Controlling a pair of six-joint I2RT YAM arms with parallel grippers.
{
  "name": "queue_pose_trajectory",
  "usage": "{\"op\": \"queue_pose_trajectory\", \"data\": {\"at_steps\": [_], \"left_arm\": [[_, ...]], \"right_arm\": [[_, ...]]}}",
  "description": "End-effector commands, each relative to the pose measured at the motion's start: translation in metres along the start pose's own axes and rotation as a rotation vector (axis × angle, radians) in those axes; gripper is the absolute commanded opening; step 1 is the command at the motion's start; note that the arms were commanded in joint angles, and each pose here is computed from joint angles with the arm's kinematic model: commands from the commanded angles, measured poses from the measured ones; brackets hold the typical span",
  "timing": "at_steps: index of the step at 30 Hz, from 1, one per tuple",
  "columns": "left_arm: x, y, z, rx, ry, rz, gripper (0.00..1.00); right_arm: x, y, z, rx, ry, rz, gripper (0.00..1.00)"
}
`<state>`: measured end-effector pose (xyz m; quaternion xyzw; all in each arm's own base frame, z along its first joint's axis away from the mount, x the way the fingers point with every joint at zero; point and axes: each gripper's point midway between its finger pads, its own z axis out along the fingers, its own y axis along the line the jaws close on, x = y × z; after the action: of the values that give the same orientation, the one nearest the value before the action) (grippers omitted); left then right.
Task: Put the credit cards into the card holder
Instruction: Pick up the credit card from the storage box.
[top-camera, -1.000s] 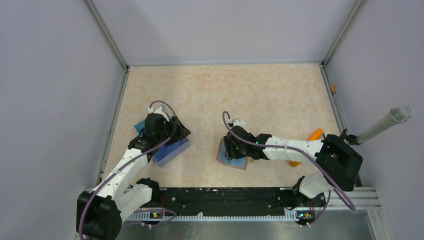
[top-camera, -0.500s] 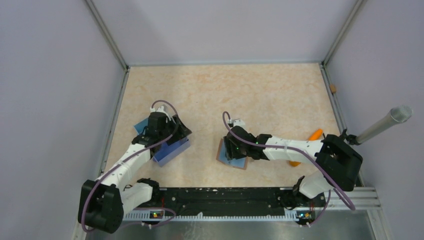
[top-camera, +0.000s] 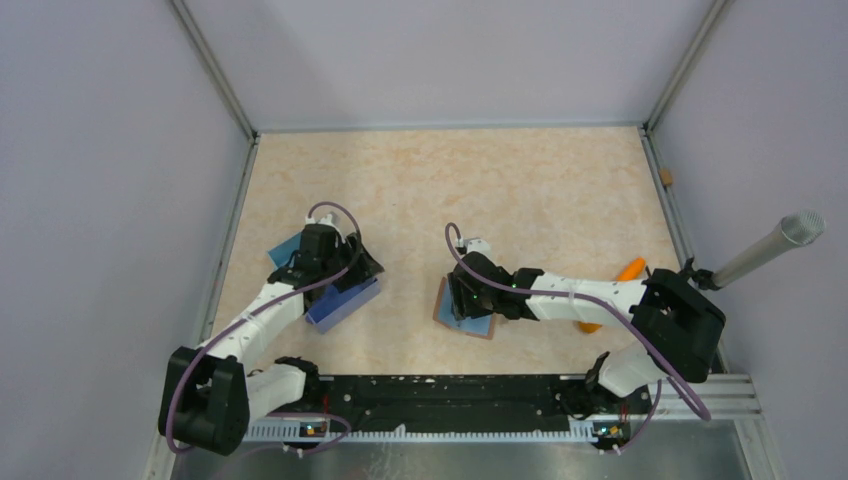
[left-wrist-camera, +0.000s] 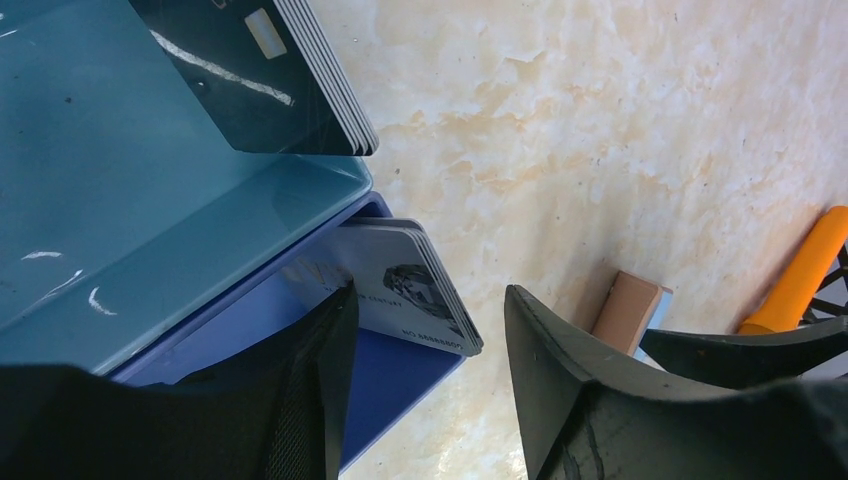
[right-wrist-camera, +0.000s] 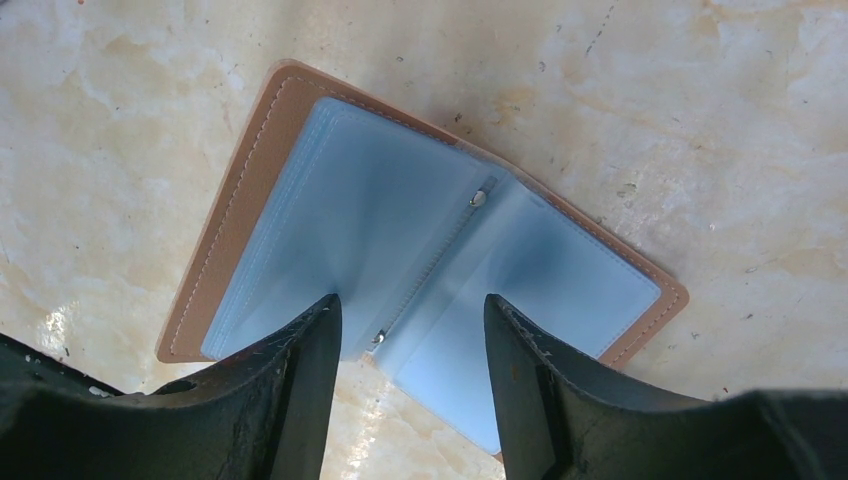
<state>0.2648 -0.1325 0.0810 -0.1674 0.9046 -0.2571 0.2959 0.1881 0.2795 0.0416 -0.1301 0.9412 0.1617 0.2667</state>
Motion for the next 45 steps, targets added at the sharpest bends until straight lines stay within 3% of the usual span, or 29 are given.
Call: {"op": "queue_pose_trajectory", "data": {"at_steps": [1, 10, 45], "left_arm": [[-0.02, -0.022, -0.007, 0.08, -0.059, 0.023, 0.58], [-0.023, -0.024, -0.011, 0.082, -0.071, 0.035, 0.57], [-0.026, -0.029, -0.029, 0.089, -0.094, 0.049, 0.32]], "right_arm": [[-0.004, 0.004, 0.001, -0.006, -0.016, 0.005, 0.53], [-0.005, 0.004, -0.001, -0.006, -0.017, 0.004, 0.53], [-0.006, 0.005, -0.002, -0.001, -0.011, -0.003, 0.53]]}}
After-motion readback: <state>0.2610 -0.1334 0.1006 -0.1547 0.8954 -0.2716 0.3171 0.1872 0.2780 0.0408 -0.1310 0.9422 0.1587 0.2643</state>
